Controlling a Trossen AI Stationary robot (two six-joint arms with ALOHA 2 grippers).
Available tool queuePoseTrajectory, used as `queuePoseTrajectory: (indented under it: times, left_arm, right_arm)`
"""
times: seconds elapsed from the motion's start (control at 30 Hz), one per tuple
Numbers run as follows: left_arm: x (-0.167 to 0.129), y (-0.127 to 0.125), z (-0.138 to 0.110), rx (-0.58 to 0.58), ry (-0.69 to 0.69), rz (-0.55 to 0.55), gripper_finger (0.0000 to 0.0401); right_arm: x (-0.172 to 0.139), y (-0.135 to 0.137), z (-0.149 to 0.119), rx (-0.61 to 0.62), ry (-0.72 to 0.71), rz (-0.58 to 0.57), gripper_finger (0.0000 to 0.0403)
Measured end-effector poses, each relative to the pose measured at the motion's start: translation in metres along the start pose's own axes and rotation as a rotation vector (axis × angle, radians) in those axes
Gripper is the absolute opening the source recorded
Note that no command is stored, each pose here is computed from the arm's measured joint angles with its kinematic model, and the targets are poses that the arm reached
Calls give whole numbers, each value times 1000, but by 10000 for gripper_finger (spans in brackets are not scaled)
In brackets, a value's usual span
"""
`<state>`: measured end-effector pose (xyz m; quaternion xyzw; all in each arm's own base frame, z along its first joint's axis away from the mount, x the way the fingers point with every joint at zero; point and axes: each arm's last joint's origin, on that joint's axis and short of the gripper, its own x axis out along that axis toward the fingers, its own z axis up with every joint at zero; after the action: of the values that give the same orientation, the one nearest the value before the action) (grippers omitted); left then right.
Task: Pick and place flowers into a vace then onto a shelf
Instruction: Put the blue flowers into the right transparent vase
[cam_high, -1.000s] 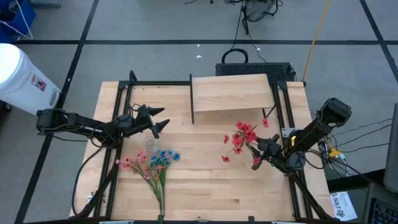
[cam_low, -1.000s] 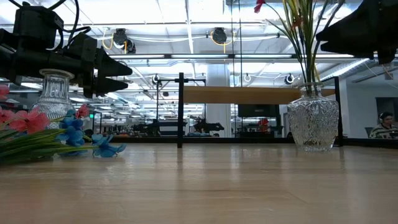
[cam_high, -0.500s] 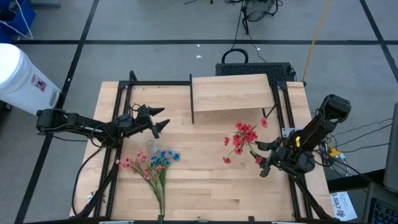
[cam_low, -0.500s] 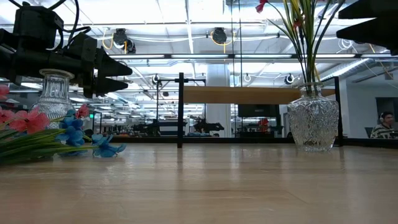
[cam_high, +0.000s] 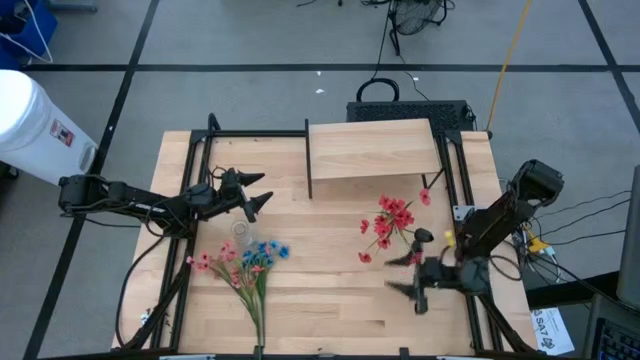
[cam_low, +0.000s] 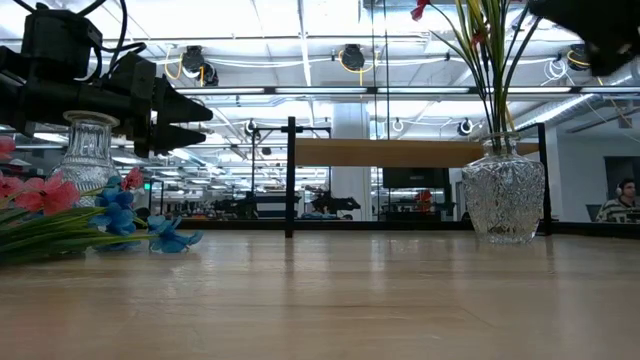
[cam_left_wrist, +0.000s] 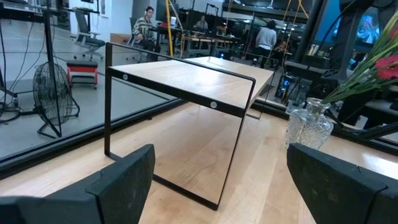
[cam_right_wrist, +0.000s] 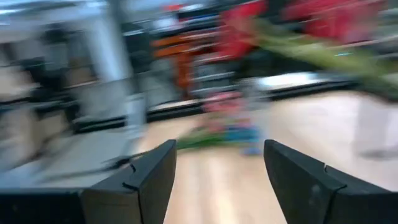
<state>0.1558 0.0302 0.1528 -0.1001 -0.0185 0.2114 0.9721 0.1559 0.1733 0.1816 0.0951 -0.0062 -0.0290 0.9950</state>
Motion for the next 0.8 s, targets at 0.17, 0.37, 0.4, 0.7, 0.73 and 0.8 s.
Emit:
queuePoseTrajectory:
  times: [0.17, 0.37, 0.4, 0.7, 0.73, 0.8]
  left_arm:
    - [0, 0, 0, 0, 0, 0, 365]
    - [0, 0, 0, 0, 0, 0, 365]
    - [0, 0, 0, 0, 0, 0, 365]
    - [0, 0, 0, 0, 0, 0, 365]
    - [0, 0, 0, 0, 0, 0, 365]
    - [0, 0, 0, 0, 0, 0, 365]
  right_arm:
    - [24, 10, 1, 54, 34, 313, 233]
    - [55, 12, -2, 226, 24, 208, 227]
    - [63, 13, -4, 287, 40, 187, 226]
    - [146, 36, -17, 644, 260, 83, 216]
    - [155, 39, -13, 655, 258, 118, 215]
    - [171, 43, -2, 644, 253, 219, 213]
